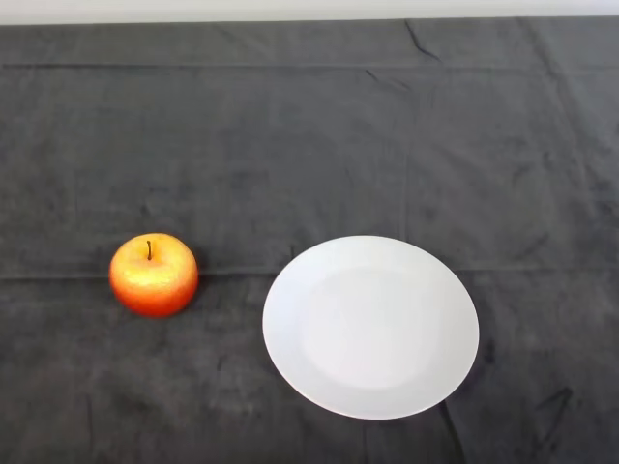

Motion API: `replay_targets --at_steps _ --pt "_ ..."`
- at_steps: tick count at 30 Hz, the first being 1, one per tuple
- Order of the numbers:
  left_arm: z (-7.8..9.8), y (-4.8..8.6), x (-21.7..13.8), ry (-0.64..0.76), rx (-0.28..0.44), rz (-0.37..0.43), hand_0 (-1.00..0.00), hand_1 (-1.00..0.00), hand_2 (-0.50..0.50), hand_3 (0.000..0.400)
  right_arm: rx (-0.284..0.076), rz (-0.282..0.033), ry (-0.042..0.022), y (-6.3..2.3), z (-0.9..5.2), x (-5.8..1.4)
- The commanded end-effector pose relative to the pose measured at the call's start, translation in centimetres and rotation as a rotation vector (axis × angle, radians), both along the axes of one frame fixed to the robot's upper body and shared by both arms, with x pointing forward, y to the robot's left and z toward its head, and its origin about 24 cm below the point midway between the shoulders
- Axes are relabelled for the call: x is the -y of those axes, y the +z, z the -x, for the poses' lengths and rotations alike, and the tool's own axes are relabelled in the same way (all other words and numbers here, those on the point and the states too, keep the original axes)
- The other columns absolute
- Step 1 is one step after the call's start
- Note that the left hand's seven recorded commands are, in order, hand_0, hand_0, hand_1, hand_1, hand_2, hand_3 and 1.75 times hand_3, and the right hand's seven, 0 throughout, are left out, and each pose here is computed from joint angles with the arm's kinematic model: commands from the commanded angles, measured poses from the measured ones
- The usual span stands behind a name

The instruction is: Move the apple to the plate

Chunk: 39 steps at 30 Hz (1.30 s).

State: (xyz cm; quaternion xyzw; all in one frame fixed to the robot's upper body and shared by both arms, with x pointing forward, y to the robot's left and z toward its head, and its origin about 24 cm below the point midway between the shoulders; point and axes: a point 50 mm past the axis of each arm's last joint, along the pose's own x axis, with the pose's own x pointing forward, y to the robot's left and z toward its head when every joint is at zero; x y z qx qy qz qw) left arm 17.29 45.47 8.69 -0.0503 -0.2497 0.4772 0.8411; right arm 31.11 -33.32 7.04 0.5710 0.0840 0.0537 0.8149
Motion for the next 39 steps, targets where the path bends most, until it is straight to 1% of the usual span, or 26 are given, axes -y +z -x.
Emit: replay_targets --at_steps 1,13,25,39 --pt "-0.5 -0.6 0.2 -0.007 -0.004 0.043 0.00 0.00 0.00 0.000 0.037 -0.004 -0.0257 0.99 -0.02 0.79" --pt "-1.4 -0.5 0.8 -0.030 -0.009 0.031 0.00 0.00 0.00 0.000 0.037 -0.004 -0.0257 0.99 -0.02 0.79" --pt "-4.3 -0.8 3.1 -0.121 -0.033 0.000 0.00 0.00 0.00 0.000 0.037 -0.004 -0.0257 0.98 -0.02 0.79" --pt "-5.6 -1.2 4.5 -0.239 -0.084 -0.043 0.00 0.00 0.00 0.000 0.037 -0.003 -0.0258 0.98 -0.02 0.78"
